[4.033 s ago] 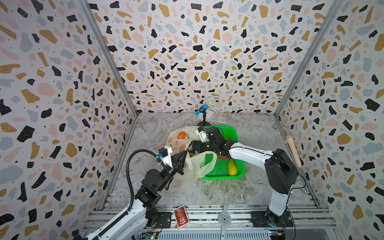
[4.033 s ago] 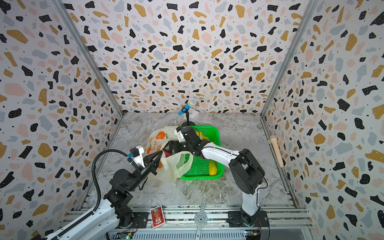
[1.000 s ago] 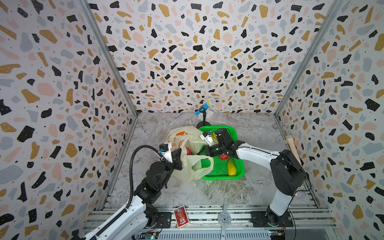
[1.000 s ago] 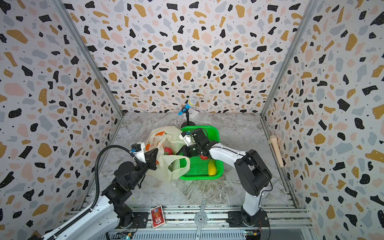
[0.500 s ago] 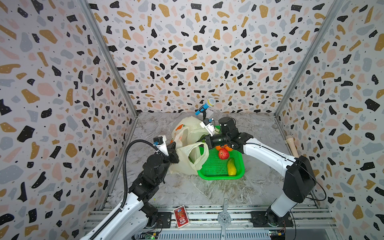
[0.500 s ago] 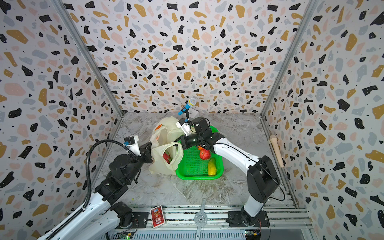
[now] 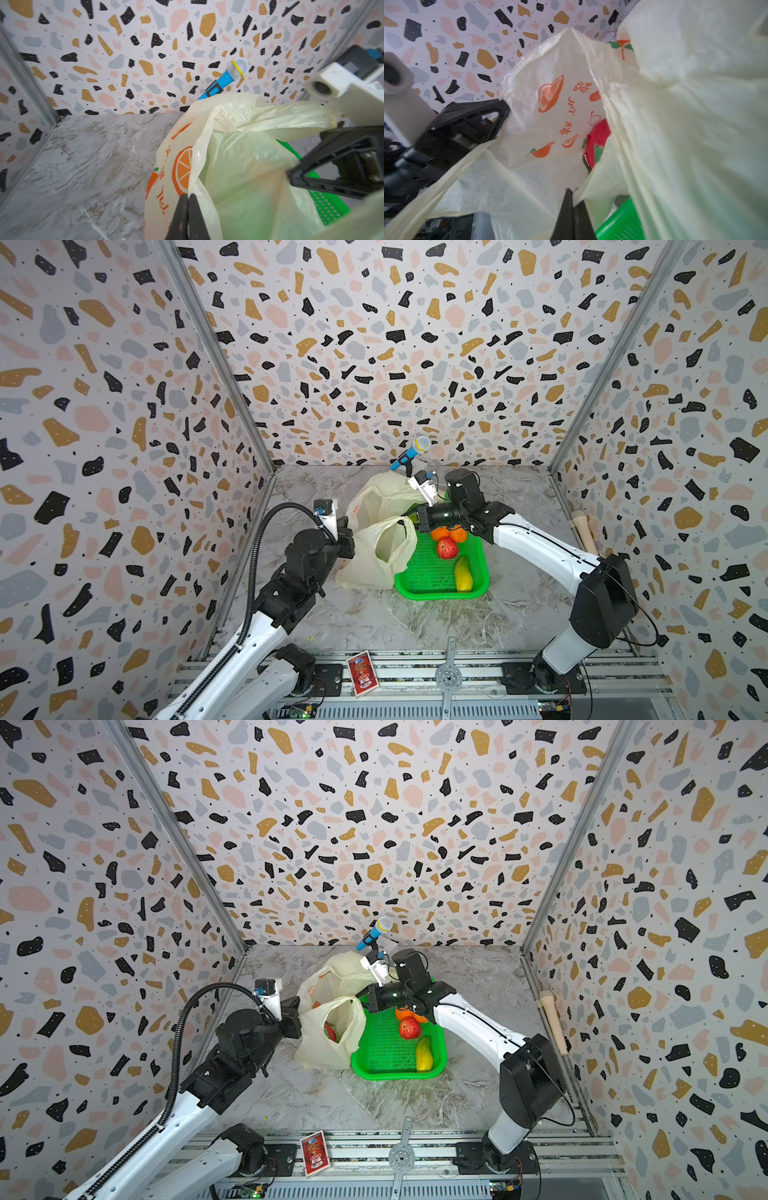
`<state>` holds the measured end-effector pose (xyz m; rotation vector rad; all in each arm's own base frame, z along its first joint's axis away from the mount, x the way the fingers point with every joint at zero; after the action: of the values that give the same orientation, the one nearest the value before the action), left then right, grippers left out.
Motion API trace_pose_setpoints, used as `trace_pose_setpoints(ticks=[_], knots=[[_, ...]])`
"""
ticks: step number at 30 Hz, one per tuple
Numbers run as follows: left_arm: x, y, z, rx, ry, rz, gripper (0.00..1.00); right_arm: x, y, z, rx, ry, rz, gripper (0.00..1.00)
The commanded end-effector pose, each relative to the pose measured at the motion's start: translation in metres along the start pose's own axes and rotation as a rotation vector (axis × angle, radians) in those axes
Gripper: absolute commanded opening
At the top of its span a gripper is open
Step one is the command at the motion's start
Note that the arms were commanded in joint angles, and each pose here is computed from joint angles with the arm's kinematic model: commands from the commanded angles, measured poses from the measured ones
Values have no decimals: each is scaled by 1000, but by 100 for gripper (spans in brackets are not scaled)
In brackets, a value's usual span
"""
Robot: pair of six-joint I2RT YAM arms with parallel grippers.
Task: Place the fruits into the plastic bag
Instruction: 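Withdraw the right gripper from the bag back toward the basket, then lower the right gripper onto the red apple in the basket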
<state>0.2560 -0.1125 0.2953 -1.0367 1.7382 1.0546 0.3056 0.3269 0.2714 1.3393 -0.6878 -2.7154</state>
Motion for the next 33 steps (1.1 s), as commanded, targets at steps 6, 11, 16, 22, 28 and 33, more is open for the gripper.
trace_pose_setpoints(ticks=[6,11,16,22,28,33], knots=[[-13,6,-16,118,-38,-56,0,35,20,-62,293,-150,39,1],[-16,7,-3,39,30,-128,0,49,30,-78,415,-169,46,28],[-10,3,-3,56,49,-124,0,47,52,-82,542,-142,-22,75],[-5,-1,1,19,55,-109,0,56,84,-90,728,-161,-107,81],[-3,-5,5,-7,69,-102,0,88,78,-107,781,-208,3,81],[-4,-7,4,-4,80,-101,0,109,69,-120,793,-223,78,82]])
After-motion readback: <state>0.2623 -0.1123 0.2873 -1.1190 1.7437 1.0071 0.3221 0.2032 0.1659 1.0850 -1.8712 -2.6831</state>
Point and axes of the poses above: each gripper's point midway between its finger pads, its own y axis back along the fingers, its own z axis along the line the jaws close on, x = y × z, the point moved 4 cm from there along y, back along the fingers, and after that the axes turned 10 degrees about y, right-handed, at the moved point
